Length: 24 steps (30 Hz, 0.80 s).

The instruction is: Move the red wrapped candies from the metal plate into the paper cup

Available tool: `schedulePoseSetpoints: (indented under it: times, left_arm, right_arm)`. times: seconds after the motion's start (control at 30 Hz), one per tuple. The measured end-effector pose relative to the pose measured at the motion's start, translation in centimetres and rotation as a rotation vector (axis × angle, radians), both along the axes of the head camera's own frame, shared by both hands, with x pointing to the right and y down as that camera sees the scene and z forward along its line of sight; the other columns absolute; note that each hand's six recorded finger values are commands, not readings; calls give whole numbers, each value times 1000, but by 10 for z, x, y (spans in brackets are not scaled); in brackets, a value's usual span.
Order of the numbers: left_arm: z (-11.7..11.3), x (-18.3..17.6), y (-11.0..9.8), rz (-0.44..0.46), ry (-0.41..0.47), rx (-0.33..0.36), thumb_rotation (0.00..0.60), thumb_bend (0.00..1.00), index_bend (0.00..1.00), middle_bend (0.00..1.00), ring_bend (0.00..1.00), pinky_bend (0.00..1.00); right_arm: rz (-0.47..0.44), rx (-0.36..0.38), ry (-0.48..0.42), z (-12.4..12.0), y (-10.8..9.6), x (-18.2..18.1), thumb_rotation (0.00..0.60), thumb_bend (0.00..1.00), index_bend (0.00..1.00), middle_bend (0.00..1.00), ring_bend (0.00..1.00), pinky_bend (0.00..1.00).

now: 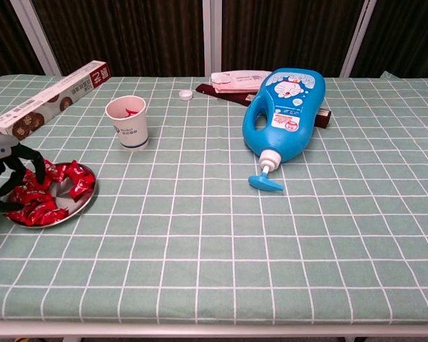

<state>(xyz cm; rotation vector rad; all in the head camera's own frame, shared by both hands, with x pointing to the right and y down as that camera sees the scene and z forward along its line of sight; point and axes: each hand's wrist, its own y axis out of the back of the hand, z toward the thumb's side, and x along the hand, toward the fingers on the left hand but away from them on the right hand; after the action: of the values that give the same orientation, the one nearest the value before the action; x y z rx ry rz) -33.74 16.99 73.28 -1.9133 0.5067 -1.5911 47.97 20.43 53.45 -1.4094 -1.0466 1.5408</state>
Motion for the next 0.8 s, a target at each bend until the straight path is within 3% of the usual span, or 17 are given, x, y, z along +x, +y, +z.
schedulePoseSetpoints:
  times: [0.47,0.8]
  left_arm:
    - [10,7,-1,0,17,-11,600,270,506,784,916,1000]
    - [20,8,-3,-10,21,-20,600,376,586,807,918,1000]
  right_arm:
    - [8,-1,3,-1,1,1,600,56,0,115,47,321]
    - [12,-8,3,1,0,1,600,55,0,115,47,322]
